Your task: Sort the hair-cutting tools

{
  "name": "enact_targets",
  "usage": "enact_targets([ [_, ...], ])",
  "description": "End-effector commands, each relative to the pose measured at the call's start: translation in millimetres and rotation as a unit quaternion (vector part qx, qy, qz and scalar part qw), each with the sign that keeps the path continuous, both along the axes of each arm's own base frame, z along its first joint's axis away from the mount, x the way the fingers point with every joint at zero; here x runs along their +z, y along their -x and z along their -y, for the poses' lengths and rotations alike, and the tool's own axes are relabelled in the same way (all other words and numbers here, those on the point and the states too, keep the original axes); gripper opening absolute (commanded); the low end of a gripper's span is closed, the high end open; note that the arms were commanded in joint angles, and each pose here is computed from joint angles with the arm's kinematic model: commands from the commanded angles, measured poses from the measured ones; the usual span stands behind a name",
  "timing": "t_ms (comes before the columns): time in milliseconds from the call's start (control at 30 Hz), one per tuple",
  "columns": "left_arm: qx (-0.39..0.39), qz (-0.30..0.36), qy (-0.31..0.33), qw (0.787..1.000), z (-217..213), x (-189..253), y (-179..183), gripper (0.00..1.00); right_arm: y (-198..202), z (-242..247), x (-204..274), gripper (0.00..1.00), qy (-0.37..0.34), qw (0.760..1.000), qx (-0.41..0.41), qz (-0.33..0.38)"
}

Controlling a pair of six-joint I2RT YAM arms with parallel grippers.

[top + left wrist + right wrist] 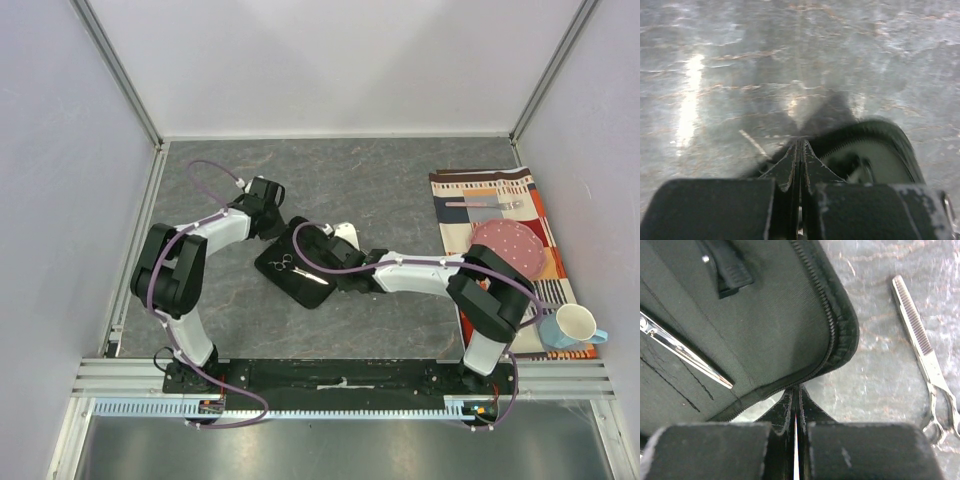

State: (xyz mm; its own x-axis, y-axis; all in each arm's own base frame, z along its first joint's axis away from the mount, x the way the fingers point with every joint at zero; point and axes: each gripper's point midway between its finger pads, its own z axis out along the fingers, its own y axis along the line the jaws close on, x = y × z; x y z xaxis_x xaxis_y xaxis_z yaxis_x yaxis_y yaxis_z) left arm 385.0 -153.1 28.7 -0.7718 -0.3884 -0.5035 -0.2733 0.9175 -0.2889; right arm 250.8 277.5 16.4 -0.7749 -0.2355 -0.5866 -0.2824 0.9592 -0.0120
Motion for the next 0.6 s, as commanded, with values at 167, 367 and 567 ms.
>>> enact_targets([
  [167, -0.084, 0.018, 0.032, 0.996, 48.7, 20.1, -41.7, 0.02, -64.5, -0.3, -12.4, 0.0, 0.001, 0.999, -0.052, 0.015],
  [367, -0.099, 0.027, 0.027, 0.994, 54.9, 25.1, -58.2, 0.02, -85.1, 16.0, -7.2, 0.0, 0.01, 0.998, -0.065, 0.021],
  [567, -0.084, 0.055, -0.014, 0.995, 38.7, 67.1, -68.5, 0.02, -80.8, 22.4, 19.9, 0.07, 0.022, 0.999, -0.037, 0.03],
])
